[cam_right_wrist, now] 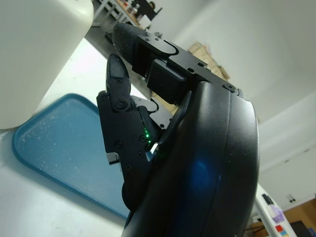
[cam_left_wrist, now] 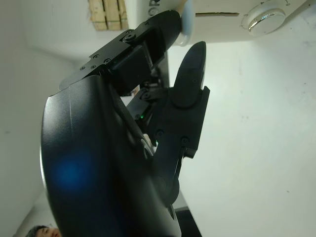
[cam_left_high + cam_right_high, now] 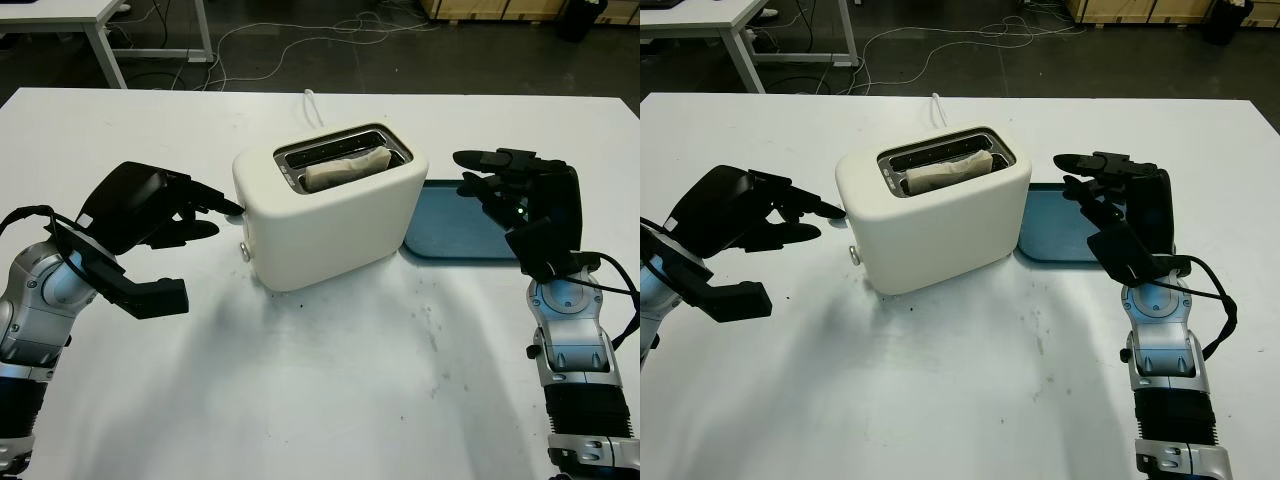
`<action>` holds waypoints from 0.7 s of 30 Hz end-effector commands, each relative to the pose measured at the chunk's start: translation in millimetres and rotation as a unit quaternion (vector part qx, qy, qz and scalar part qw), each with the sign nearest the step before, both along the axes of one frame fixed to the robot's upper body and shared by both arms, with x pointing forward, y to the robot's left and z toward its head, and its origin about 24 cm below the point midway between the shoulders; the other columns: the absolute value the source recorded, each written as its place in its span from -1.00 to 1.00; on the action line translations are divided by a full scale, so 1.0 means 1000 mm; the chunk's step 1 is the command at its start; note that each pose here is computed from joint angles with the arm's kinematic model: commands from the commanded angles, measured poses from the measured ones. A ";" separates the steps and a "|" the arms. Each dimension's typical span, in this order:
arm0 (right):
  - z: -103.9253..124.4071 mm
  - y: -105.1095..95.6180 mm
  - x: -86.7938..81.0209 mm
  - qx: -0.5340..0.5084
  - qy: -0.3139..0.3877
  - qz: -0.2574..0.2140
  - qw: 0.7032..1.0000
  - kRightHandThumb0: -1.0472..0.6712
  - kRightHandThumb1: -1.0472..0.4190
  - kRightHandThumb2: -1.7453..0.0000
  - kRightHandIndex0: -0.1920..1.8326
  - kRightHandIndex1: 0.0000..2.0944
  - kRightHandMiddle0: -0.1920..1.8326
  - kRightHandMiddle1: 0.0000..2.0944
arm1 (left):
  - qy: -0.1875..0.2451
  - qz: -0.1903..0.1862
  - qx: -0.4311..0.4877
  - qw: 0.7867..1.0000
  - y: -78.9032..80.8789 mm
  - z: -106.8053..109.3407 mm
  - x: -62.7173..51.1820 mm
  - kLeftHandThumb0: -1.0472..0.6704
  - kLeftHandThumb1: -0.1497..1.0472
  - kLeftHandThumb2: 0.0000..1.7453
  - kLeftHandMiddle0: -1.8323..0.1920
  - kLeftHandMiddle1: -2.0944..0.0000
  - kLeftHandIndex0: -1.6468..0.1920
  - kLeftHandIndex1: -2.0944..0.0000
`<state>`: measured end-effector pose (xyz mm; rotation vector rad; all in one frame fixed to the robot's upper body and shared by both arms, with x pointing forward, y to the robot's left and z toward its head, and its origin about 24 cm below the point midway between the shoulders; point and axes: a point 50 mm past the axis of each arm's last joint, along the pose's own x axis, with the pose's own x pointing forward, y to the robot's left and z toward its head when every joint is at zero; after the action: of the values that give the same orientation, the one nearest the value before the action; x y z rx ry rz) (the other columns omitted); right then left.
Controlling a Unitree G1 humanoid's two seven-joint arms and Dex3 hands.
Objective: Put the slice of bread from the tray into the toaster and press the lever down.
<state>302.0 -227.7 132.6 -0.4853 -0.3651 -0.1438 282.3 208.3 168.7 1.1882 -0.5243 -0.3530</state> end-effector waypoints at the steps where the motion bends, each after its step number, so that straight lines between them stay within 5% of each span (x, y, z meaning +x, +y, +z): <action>1: 0.002 -0.003 -0.002 -0.001 -0.006 -0.002 1.000 -0.08 -0.83 0.78 0.18 -0.26 0.35 -0.99 | 0.020 0.000 0.008 1.000 -0.001 -0.008 0.001 -0.05 0.79 -0.94 -0.04 -0.06 -0.42 0.98; 13: 0.005 -0.003 -0.003 -0.008 -0.015 0.001 1.000 -0.10 -0.83 0.78 0.18 -0.30 0.36 -0.99 | 0.038 -0.020 0.007 0.999 -0.014 -0.023 -0.002 -0.03 0.78 -0.98 -0.08 0.00 -0.43 0.98; 17: 0.006 -0.003 -0.004 -0.009 -0.017 0.000 1.000 -0.10 -0.83 0.78 0.19 -0.28 0.37 -0.99 | 0.049 -0.044 0.000 0.998 -0.032 -0.041 -0.008 -0.04 0.77 -0.99 -0.05 -0.16 -0.44 0.98; 21: 0.006 -0.004 -0.006 -0.006 -0.018 -0.002 1.000 -0.10 -0.83 0.78 0.18 -0.27 0.37 -0.99 | 0.070 -0.029 -0.018 0.997 -0.048 -0.075 -0.006 -0.06 0.77 -1.00 -0.04 -0.26 -0.46 0.98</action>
<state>299.7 -228.8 137.0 -0.4982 -0.3839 -0.1446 284.1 188.7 125.7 1.1381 -0.4794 -0.3266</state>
